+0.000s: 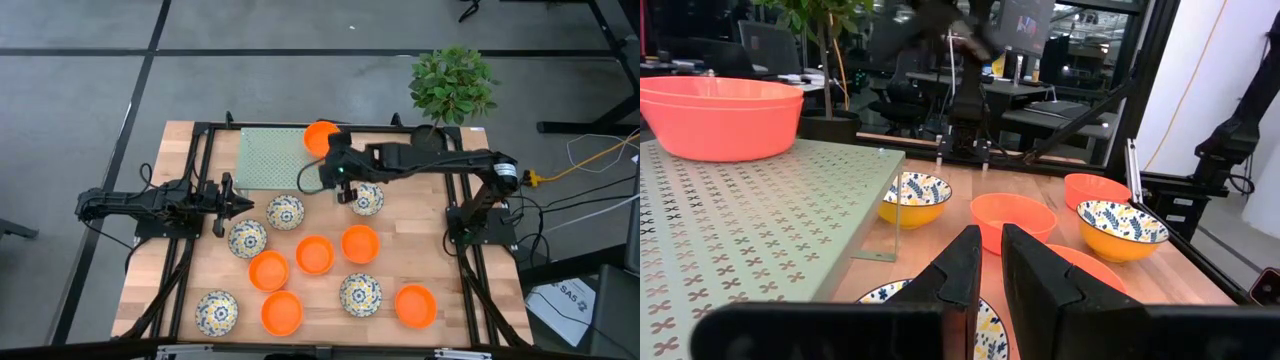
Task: Pick & Place Mini bowls
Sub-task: Stack the orange bowl on top of the other orange bowls on the shelf
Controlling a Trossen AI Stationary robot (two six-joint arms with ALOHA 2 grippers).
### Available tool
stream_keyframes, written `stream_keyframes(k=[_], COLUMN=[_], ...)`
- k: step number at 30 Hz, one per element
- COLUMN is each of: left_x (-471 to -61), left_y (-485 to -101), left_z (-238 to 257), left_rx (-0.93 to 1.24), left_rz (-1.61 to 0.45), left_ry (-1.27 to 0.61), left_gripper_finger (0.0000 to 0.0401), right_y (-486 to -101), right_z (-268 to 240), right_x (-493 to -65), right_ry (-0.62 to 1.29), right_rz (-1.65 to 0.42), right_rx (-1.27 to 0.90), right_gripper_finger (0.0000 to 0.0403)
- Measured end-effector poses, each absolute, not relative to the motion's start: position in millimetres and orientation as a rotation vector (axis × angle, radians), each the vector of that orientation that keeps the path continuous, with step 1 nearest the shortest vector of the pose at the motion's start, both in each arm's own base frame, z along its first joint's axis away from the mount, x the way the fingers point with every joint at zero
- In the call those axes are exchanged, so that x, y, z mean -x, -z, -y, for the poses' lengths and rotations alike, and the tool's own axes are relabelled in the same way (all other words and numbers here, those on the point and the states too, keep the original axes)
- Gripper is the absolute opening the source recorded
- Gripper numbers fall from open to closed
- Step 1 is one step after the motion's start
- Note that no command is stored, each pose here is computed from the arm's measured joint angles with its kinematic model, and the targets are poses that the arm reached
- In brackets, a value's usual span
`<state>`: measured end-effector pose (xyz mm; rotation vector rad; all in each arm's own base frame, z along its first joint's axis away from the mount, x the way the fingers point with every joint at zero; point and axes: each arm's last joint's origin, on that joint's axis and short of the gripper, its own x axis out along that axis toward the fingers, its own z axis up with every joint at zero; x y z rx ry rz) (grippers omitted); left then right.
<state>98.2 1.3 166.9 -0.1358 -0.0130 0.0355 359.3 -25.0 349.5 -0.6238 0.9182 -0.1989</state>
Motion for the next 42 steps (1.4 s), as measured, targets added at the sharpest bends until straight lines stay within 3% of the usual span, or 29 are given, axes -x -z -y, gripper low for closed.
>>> stream_keyframes(k=[9,18,29,42], left_x=[-98,-98,-98,-98], left_y=[-167,-167,-167,-167], left_z=[-1,-1,-1,-1], left_rx=[0.136,0.136,0.136,0.136], left_rz=[0.013,0.013,0.013,0.013], left_ry=[-0.036,-0.036,-0.036,-0.036], left_gripper_finger=[0.0038,0.0038,0.0038,0.0038], right_y=[-349,-342,-327,-307], right_z=[-35,-90,-137,-194], right_x=[-352,-336,-308,-294], right_ry=[0.201,0.015,0.145,0.173], right_rz=[-0.87,-0.966,-1.183,-1.352], right_rx=[0.309,-0.083,-0.405,-0.677], right_gripper_finger=[0.002,0.0043,0.0044,0.0044])
